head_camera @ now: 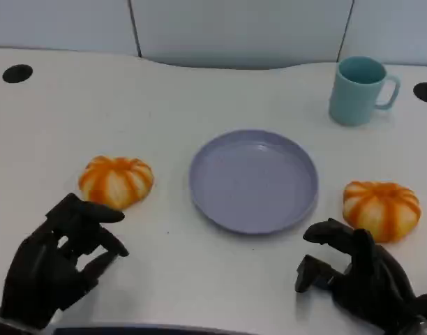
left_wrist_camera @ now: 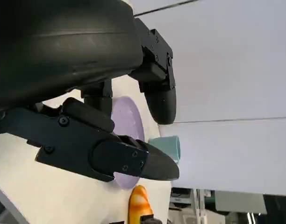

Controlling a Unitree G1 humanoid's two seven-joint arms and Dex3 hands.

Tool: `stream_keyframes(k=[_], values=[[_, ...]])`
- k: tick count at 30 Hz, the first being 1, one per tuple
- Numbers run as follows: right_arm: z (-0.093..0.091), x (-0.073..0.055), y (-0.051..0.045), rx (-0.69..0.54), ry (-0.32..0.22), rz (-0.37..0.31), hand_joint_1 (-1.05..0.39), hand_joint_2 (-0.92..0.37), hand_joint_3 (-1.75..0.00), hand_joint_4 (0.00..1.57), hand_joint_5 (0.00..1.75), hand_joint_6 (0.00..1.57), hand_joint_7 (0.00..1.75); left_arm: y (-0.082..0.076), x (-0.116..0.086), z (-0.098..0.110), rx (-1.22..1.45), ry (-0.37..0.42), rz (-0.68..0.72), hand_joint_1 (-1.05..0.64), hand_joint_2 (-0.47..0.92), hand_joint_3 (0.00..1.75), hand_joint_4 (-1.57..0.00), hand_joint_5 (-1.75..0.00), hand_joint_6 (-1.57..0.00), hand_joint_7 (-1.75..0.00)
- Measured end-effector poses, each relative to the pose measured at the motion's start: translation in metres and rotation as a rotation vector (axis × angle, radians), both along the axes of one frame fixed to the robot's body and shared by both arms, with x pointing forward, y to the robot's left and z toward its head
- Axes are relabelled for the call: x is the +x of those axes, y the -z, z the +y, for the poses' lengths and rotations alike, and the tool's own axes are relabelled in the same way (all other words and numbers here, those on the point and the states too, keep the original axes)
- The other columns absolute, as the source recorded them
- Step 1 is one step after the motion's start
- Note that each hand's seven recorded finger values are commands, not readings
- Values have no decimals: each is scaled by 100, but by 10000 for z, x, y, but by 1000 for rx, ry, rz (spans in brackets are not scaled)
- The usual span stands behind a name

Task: Grasp the bread from the table and place it into the plate.

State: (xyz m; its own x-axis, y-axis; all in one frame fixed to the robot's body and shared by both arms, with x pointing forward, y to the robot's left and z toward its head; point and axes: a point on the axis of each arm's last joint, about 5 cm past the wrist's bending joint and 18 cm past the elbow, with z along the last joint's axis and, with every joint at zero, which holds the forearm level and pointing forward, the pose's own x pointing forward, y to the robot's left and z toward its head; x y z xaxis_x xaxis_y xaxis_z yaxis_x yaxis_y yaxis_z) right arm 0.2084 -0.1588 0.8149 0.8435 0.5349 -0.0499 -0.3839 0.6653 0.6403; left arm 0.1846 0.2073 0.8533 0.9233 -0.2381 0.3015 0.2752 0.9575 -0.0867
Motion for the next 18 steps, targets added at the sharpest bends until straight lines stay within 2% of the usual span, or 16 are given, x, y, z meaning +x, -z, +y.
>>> stream_keyframes(k=[3, 7, 12, 13, 18], values=[[8, 1, -2, -1, -5, 0, -53, -92, -43, 73, 151, 61, 115, -106, 20, -1, 101, -8, -35, -68, 92, 19, -21, -154, -41, -71], [12, 2, -5, -2, -6, 2, -53, -92, -42, 72, 151, 62, 115, -236, 27, 49, 306, -43, -65, -66, 92, 17, -19, -129, -46, -45], [20, 1, -5, -3, -10, 2, -54, -92, -42, 73, 151, 63, 114, -442, 120, 97, 600, -100, -155, -67, 92, 16, -12, -115, -43, -27], [25, 1, -6, -4, -10, 2, -54, -92, -41, 73, 151, 63, 113, -474, 141, 103, 638, -104, -173, -68, 92, 16, -10, -108, -42, -22], [30, 2, -7, -4, -10, 0, -53, -92, -43, 71, 151, 62, 112, -572, 224, 102, 774, -103, -228, -75, 92, 17, -2, -98, -33, -11]])
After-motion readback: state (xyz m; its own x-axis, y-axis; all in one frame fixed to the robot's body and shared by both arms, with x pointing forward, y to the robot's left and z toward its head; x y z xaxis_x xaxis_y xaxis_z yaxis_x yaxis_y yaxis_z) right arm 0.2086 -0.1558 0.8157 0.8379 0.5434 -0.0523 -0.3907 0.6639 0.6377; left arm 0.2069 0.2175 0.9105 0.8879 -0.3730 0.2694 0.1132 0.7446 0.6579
